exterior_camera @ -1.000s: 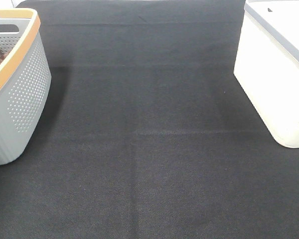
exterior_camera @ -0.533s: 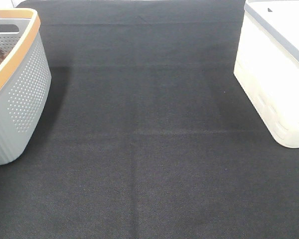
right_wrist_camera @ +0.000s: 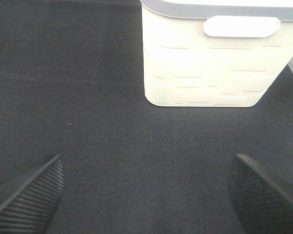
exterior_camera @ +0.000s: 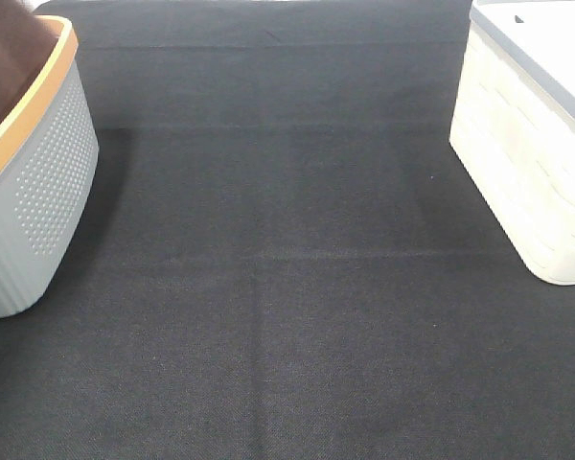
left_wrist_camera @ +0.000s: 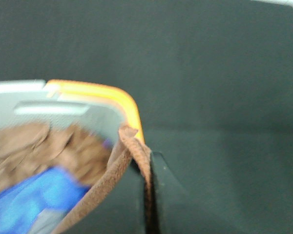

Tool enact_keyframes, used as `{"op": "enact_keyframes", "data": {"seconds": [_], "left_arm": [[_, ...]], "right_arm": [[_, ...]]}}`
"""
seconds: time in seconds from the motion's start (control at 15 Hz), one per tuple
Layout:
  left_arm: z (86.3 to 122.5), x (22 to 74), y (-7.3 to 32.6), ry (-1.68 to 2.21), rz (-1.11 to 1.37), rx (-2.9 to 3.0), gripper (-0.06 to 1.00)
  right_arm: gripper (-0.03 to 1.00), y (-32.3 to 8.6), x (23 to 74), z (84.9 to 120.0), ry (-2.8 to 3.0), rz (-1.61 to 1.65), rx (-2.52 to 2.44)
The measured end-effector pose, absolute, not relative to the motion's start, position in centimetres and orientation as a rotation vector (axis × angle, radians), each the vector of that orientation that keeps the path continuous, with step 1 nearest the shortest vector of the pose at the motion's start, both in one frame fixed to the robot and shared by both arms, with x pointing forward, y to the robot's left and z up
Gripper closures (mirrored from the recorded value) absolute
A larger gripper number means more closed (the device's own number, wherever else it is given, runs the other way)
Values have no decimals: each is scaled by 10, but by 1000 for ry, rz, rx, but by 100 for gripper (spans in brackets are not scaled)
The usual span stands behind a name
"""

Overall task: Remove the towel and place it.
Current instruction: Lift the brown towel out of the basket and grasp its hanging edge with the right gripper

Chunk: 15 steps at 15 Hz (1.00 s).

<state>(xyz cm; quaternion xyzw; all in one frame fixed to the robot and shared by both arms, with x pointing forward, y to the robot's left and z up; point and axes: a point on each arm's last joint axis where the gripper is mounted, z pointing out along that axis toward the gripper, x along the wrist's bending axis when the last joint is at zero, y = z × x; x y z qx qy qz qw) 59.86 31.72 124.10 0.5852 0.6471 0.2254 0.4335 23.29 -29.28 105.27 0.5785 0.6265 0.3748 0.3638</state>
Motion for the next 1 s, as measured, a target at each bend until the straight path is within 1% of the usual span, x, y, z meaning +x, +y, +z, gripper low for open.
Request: {"op": "enact_keyframes", "data": {"seconds": [0.2,0.4,0.67,0.8,1.0], "left_arm": [[1268,582,305,1467,512,1354,94],[1282,573,292,1333,405,1312,94],[1295,569,279,1182,242,1227,94],[1299,567,268,1131,212,1225,94],[1299,566,235,1058,203,1276,94]], "right_arm": [[11,-293,233,1053,1612,964,1489],[11,-292,233,1053,1615,975,1490],[11,-283,236,1054,1652,1090,1521],[11,-280,247,1056,1701,1101,1568],[12,-274,271,1060,1810,1113,1623]]}}
